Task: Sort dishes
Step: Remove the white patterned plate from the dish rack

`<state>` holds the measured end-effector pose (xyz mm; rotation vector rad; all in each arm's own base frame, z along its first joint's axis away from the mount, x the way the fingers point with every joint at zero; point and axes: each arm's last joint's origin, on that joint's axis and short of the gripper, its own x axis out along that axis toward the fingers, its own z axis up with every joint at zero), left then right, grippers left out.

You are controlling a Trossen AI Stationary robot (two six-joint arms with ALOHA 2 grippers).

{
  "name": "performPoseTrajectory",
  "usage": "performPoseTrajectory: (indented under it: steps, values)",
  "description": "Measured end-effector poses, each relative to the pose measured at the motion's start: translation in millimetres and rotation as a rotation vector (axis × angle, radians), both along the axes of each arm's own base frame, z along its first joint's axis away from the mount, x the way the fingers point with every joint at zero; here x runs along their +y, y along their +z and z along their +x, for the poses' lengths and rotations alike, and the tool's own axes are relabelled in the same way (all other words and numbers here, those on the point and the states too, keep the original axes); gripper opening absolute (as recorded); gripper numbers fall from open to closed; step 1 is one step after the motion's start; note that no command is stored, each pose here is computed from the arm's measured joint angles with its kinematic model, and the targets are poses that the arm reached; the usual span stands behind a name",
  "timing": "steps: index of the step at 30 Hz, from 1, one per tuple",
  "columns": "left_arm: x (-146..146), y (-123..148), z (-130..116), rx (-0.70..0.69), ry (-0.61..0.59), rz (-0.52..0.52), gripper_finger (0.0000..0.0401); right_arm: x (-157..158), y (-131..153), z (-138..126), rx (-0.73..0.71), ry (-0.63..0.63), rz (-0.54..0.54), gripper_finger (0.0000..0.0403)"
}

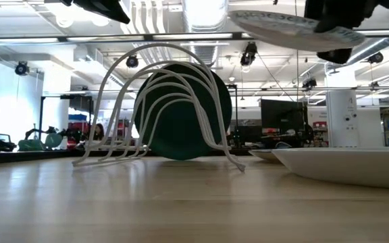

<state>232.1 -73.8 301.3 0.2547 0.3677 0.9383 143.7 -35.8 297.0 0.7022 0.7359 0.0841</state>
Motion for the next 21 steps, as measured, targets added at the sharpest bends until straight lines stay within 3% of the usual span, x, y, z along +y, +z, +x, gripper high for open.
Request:
performPoseTrajectory:
  steps: [4, 21]
  values:
    - [0, 0, 0, 0.0, 0.0, 0.0, 0.0, 4, -12, -6, 0.1, 0.038, 0.04, 0.0002]
    - [0, 0, 0, 0.001, 0.0, 0.001, 0.0, 10, -80, -12, 0.253, 0.108, 0.235, 0.0002]
